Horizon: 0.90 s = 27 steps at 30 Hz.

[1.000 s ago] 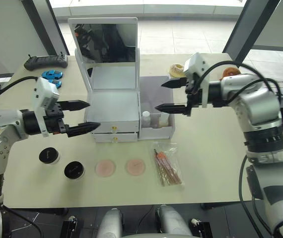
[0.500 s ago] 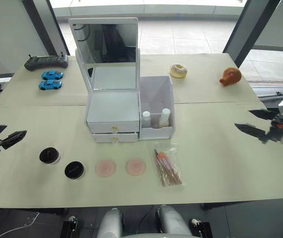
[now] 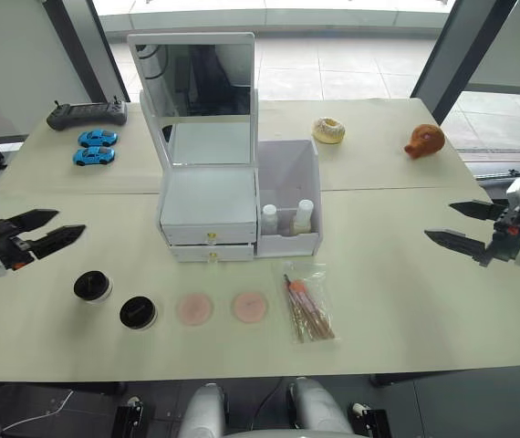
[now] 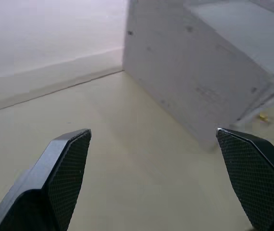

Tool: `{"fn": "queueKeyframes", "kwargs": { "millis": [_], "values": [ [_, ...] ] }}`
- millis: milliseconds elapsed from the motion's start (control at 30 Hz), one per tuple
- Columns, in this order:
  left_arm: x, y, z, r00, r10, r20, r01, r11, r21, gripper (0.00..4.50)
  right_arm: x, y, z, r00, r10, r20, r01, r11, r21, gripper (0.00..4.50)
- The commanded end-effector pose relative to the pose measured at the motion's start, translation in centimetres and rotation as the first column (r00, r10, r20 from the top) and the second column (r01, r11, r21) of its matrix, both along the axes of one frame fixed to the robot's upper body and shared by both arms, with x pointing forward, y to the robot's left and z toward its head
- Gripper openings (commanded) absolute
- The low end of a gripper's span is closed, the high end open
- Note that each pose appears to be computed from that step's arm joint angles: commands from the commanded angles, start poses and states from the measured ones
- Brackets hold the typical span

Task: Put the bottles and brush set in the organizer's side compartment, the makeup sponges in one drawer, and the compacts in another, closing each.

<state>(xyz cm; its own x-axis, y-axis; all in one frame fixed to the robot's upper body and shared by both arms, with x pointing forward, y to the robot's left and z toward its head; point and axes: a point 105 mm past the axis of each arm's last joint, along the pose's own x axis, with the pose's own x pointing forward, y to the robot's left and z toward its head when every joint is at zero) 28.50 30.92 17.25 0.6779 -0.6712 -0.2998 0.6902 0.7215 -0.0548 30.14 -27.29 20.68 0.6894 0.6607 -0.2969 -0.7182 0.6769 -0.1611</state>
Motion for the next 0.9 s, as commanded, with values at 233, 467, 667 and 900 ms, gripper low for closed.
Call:
{"fn": "queueKeyframes", "kwargs": {
  "millis": [233, 467, 667, 900],
  "values": [
    [-4.6, -13.1, -0.2, 0.879, -0.384, -0.284, 0.409, 0.912, 0.031, 4.50, -5.9, 9.5, 1.5, 0.959, 0.275, -0.062, -0.275, 0.961, 0.022, 4.49],
    [-5.1, -17.8, -0.7, 0.745, -0.501, -0.439, 0.451, 0.865, -0.221, 3.26, -7.5, 12.1, -1.9, 0.956, 0.235, -0.173, -0.211, 0.966, 0.146, 4.50],
    [-4.8, -22.0, -2.9, 0.710, -0.533, -0.460, 0.430, 0.845, -0.317, 1.32, -7.7, 14.1, -7.1, 0.840, 0.206, -0.502, -0.027, 0.940, 0.341, 4.50],
    [-4.1, -24.5, -5.7, 0.707, -0.501, -0.499, 0.395, 0.865, -0.309, 0.03, -7.0, 14.1, -10.3, 0.782, 0.117, -0.612, 0.124, 0.934, 0.336, 4.50]
  ]
}}
